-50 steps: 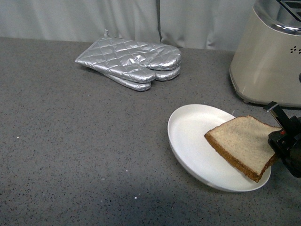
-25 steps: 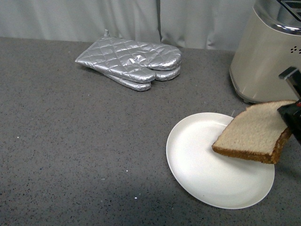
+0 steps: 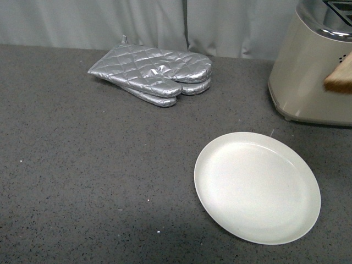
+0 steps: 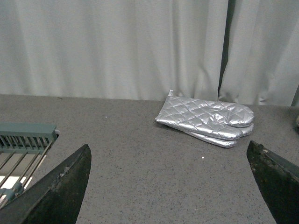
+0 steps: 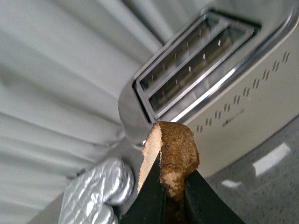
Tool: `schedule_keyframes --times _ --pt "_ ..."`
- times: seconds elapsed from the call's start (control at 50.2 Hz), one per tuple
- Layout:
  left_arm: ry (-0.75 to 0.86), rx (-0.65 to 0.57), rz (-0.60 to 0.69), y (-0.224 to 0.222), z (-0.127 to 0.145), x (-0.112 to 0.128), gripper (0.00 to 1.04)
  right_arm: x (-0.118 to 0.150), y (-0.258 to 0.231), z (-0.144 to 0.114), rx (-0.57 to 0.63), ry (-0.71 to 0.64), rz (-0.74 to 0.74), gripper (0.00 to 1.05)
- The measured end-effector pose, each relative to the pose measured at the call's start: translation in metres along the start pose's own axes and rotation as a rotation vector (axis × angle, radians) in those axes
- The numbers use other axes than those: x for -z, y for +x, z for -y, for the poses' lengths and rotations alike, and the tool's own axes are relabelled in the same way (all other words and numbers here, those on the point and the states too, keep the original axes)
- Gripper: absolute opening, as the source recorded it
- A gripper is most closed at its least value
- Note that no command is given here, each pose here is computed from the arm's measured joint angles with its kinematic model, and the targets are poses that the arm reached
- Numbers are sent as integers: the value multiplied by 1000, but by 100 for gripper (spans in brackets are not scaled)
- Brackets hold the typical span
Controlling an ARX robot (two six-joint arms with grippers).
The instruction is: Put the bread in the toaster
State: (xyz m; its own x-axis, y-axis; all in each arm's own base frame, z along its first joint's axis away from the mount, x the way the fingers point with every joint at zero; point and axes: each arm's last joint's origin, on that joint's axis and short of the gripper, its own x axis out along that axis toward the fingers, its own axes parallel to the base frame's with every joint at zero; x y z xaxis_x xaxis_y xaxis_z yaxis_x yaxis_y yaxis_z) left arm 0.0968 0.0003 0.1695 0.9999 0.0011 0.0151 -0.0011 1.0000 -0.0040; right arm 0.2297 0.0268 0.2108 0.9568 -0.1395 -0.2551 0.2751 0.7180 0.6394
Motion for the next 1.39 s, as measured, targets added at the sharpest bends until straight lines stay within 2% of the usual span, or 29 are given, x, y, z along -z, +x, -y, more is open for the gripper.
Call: schedule_keyframes --times 0.199,0.418,0.557,0.737,0.956,1.394 --pt "0 0 0 0 0 0 98 -65 -18 -15 85 -36 272 3" --pt "0 0 0 0 0 0 98 -100 -23 -36 160 -132 491 3" --pt "0 0 0 0 0 0 98 -119 -18 -53 266 -277 612 3" --pt "0 0 0 0 0 0 98 -116 -2 -60 366 -409 634 3" --pt "0 0 0 0 0 0 98 -104 24 -54 420 -503 602 3" --pt "0 0 0 0 0 0 98 -84 65 -41 443 -604 604 3"
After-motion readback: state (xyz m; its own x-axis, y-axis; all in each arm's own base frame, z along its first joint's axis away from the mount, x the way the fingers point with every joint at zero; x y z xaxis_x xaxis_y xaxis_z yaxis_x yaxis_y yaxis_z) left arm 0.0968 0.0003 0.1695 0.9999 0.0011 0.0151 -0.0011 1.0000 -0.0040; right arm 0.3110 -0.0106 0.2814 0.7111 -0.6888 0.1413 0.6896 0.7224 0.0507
